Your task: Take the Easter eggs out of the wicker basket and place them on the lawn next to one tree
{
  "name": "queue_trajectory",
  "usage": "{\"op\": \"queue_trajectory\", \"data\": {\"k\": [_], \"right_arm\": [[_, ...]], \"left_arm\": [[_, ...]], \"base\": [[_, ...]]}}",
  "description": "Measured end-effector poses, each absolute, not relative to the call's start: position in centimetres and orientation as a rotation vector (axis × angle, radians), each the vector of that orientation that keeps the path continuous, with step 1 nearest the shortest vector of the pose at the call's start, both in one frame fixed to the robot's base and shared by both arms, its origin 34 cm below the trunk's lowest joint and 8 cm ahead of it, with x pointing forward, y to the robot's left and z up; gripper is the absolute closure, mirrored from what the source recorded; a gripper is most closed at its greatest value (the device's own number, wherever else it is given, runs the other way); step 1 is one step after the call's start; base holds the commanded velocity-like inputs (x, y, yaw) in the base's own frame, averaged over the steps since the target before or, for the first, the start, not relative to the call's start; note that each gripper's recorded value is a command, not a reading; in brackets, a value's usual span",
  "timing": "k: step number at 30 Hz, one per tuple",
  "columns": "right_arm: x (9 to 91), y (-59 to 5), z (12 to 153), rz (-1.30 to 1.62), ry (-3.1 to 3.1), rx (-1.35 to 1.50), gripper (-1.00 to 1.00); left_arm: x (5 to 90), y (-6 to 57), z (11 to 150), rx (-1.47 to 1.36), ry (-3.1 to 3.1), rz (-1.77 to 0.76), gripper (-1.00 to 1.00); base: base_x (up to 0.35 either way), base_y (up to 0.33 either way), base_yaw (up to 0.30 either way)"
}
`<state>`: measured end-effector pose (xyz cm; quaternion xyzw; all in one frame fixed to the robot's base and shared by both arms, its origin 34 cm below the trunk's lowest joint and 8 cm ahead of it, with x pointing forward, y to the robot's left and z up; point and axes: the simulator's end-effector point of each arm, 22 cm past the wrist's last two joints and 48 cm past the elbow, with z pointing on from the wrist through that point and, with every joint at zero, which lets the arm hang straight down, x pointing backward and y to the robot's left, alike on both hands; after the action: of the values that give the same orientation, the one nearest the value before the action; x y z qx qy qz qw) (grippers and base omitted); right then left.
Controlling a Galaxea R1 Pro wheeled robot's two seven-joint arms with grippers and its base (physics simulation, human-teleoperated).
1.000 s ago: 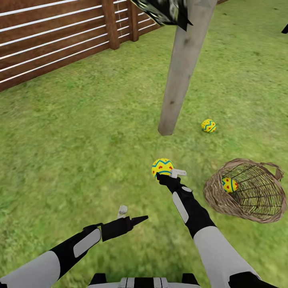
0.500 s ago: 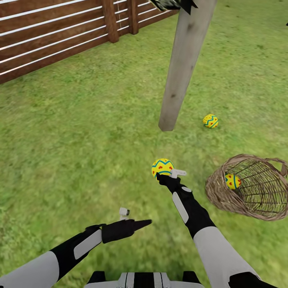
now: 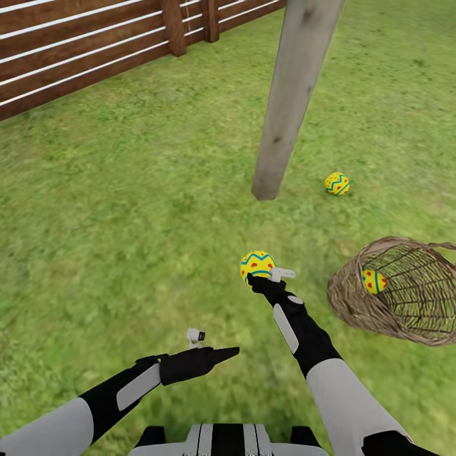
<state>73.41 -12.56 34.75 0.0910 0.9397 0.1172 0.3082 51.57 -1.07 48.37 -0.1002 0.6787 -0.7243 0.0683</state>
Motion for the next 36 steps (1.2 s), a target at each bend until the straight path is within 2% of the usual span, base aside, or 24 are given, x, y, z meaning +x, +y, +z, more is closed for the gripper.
{"op": "queue_trajectory", "data": {"k": [36], "right_arm": [[70.7, -12.6, 27.5, 0.307, 2.538, 0.253, 1.0]], "left_arm": [[49.6, -0.6, 41.3, -0.381, 2.103, -2.162, -1.0]], "base": [[0.007, -0.001, 0.0]]}}
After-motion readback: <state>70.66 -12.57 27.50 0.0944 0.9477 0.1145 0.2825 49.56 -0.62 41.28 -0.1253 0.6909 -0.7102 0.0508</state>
